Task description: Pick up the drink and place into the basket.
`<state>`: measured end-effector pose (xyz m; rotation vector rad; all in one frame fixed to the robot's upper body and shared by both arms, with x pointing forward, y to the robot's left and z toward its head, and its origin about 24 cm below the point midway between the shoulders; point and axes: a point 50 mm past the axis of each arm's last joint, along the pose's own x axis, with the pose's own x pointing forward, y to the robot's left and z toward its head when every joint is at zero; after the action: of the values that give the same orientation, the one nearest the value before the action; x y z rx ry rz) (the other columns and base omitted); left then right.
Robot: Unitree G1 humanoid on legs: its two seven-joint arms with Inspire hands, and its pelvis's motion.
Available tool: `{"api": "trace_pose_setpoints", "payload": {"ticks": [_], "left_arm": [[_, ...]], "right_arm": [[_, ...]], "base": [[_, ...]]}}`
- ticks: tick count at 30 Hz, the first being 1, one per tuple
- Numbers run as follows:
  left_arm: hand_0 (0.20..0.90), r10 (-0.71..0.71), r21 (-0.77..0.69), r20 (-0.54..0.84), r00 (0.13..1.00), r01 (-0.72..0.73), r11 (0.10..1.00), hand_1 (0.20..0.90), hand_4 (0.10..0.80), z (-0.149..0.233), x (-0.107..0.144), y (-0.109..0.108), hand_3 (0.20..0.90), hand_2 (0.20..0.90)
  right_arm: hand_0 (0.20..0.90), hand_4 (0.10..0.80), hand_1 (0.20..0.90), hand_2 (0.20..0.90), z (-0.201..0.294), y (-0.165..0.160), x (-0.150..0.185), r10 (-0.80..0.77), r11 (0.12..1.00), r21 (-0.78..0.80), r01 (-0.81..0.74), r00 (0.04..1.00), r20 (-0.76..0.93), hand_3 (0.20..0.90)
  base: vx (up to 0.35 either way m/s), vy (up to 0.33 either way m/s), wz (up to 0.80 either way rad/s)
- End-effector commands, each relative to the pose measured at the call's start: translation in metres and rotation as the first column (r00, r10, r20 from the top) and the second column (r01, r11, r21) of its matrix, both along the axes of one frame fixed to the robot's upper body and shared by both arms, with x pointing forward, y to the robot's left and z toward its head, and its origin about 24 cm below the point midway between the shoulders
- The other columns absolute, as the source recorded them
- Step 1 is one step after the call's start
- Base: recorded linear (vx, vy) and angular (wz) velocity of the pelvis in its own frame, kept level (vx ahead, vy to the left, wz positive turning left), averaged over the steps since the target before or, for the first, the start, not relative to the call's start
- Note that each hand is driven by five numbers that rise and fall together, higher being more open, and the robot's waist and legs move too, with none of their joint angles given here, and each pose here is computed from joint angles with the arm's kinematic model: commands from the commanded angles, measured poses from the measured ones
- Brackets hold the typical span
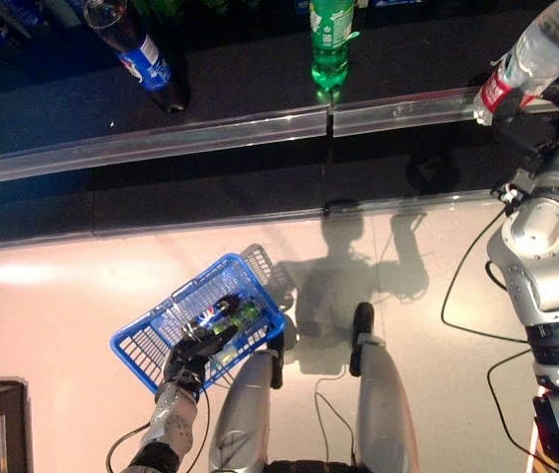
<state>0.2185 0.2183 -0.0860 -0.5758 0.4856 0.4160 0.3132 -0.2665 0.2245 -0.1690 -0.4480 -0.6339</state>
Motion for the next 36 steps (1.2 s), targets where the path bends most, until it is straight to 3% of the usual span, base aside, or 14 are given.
{"api": "trace_pose_setpoints", "payload": {"ticks": [1,5,9,14,23,36], "left_arm": [[0.3,0.018,0.132,0.467,0.884,-0.09,0.987,0.3,0.1,0.077,0.016,0.042,0.2,0.3],[0.3,-0.042,0.144,0.57,0.821,-0.05,0.988,0.3,0.1,0.105,0.02,0.035,0.2,0.3],[0.3,-0.139,0.179,0.66,0.739,0.025,0.984,0.3,0.1,0.133,0.022,0.022,0.2,0.3],[0.3,-0.231,0.21,0.728,0.646,0.111,0.971,0.3,0.1,0.157,0.023,0.003,0.2,0.3],[0.3,-0.341,0.236,0.8,0.494,0.264,0.935,0.3,0.1,0.191,0.024,-0.023,0.2,0.3],[0.3,-0.46,0.336,0.87,0.179,0.469,0.817,0.3,0.1,0.248,0.016,-0.055,0.2,0.3]], "right_arm": [[0.3,0.1,0.3,0.3,0.086,0.029,-0.057,0.267,0.956,-0.24,-0.167,0.832,0.486,0.2],[0.3,0.1,0.3,0.3,0.052,0.053,-0.061,0.451,0.889,-0.262,-0.374,0.809,0.376,0.2],[0.3,0.1,0.3,0.3,0.026,0.082,-0.063,0.621,0.784,-0.236,-0.574,0.727,0.293,0.2],[0.3,0.1,0.3,0.3,0.012,0.105,-0.063,0.718,0.695,-0.19,-0.694,0.653,0.242,0.2],[0.3,0.1,0.3,0.3,-0.008,0.136,-0.063,0.804,0.59,-0.11,-0.8,0.568,0.176,0.2],[0.3,0.1,0.3,0.3,-0.021,0.168,-0.052,0.816,0.573,-0.039,-0.819,0.565,0.12,0.2]], "base": [[0.038,-0.005,-0.03],[0.039,-0.017,-0.01],[0.05,-0.017,0.06],[0.027,0.003,0.14],[0.0,0.005,0.2],[-0.002,-0.015,0.24]]}}
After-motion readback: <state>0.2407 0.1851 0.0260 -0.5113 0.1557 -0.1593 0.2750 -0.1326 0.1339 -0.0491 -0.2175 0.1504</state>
